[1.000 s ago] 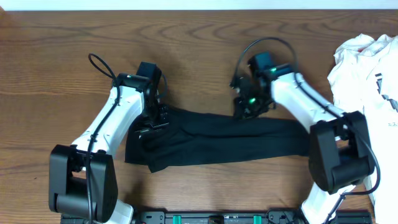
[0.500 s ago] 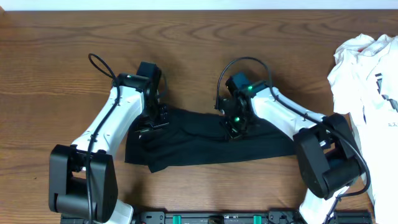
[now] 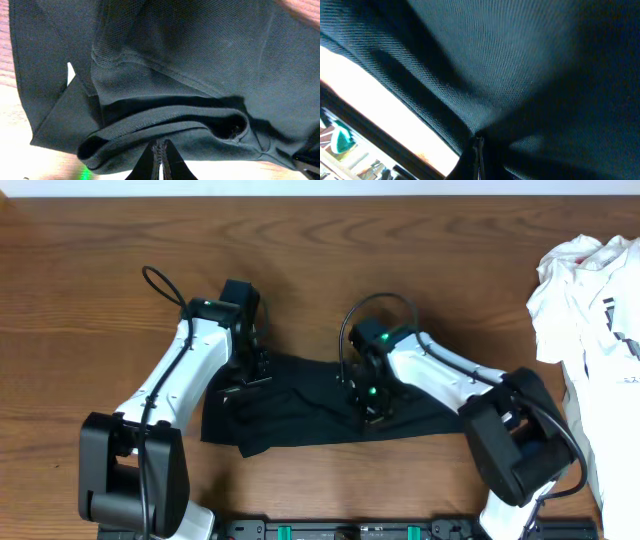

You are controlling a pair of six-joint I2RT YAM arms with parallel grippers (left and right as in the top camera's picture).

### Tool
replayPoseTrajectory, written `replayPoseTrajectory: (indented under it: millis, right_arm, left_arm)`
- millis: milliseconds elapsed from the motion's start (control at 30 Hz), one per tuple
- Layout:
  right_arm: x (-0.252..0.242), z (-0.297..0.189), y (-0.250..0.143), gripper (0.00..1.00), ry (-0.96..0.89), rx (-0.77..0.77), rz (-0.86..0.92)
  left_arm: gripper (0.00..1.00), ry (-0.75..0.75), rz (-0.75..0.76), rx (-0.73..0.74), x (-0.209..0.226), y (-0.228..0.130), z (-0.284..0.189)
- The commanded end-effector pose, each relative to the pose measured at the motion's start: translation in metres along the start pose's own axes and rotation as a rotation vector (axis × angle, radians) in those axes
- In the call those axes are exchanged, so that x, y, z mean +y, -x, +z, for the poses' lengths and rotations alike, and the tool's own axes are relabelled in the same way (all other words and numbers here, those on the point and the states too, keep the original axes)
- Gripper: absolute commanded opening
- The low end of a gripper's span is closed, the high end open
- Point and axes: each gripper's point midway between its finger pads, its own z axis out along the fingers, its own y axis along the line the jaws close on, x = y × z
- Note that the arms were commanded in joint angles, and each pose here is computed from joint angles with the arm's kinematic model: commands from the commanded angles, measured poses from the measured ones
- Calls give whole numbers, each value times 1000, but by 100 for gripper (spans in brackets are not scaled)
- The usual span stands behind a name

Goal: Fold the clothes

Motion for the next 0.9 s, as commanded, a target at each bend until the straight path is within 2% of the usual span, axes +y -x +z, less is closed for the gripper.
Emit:
replayPoseTrajectory:
  millis: [0, 233, 433, 667, 867]
  right_arm:
    - [-2, 8, -8, 1, -61, 10, 31]
    - [-1, 15, -4, 4, -68, -16, 43]
    - [6, 2, 5, 5, -60, -59, 25]
    - [11, -48, 2, 6, -50, -181, 25]
    - [-38, -100, -25, 4, -158, -263, 235]
  left_arm:
    - [6, 8, 7, 4, 2, -1, 1]
    - [6, 8, 8, 3, 2, -1, 1]
    - [6, 7, 40, -15, 1, 3, -3]
    - [6, -8, 45, -49, -4, 7, -22]
    - [6, -6, 45, -43, -3, 3, -24]
